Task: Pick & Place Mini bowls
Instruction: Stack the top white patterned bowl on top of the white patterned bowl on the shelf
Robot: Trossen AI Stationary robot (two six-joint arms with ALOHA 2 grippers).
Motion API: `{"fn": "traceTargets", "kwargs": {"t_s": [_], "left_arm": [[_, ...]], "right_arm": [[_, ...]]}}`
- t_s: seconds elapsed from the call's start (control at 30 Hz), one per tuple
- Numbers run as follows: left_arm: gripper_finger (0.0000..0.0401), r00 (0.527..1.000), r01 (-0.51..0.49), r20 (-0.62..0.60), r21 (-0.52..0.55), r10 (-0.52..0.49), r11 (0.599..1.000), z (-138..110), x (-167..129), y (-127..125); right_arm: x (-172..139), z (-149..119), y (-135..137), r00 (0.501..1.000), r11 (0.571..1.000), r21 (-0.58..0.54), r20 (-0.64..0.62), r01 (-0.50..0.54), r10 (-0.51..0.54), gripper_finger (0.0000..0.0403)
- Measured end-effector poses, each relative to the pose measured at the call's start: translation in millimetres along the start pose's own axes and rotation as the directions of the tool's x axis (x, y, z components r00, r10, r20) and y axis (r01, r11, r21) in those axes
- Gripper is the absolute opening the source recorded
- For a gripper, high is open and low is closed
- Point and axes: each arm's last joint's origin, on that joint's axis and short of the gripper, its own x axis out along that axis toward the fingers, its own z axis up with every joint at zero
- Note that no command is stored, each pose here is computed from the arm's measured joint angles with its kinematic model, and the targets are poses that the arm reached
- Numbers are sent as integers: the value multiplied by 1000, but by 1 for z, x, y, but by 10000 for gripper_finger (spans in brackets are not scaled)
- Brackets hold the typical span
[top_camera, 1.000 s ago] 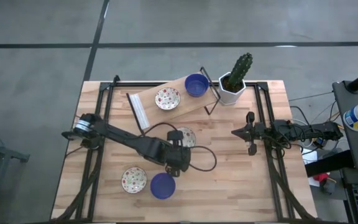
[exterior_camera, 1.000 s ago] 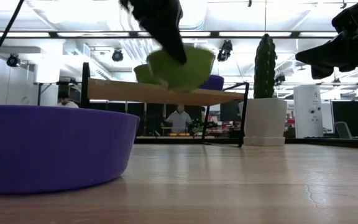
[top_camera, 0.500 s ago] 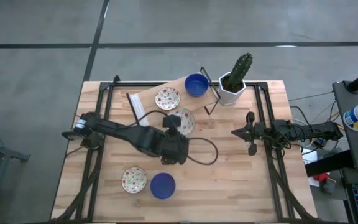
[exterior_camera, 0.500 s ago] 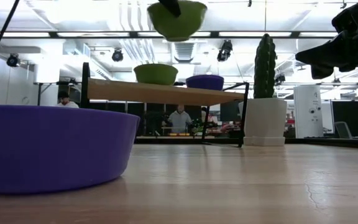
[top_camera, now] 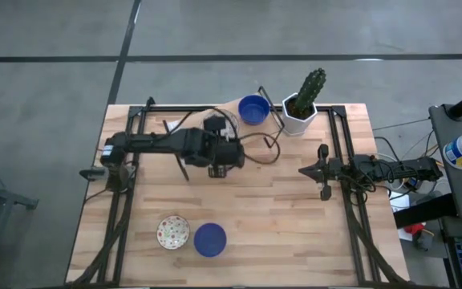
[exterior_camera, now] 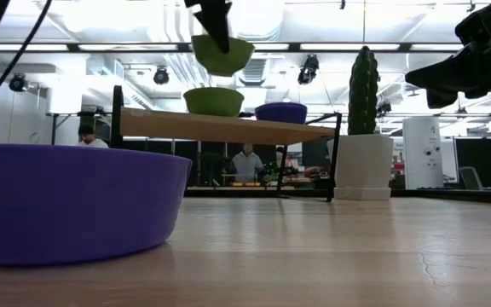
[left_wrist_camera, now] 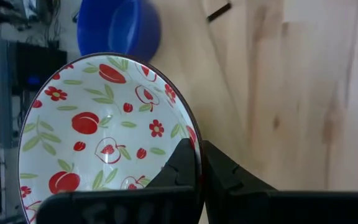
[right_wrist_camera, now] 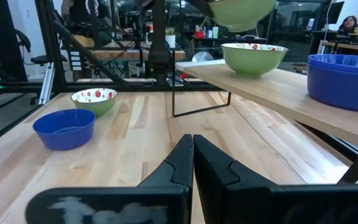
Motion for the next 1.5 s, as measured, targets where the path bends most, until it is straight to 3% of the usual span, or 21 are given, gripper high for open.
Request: {"fn": "traceTargets", "kwargs": {"t_s": [0.27, 0.93, 1.2, 1.37, 1.5], "left_arm": [[1, 997, 80, -15, -82, -81, 993, -1, 17, 21], [1, 996, 90, 16, -285, -89, 954, -7, 23, 48], [1, 991, 132, 71, -335, -115, 933, -36, 22, 44], [1, 969, 184, 223, -359, -107, 915, -51, 10, 47], [4, 965, 208, 224, -355, -134, 911, -59, 12, 46]], "right_arm": [[0, 0, 0, 1000, 1000, 0, 0, 0, 0, 9], [0, 0, 0, 1000, 1000, -1, 0, 0, 0, 9], [0, 0, 0, 1000, 1000, -1, 1, 0, 0, 8], [0, 0, 0, 1000, 1000, -1, 1, 0, 0, 9], [0, 0, 0, 1000, 1000, -1, 0, 0, 0, 9]]}}
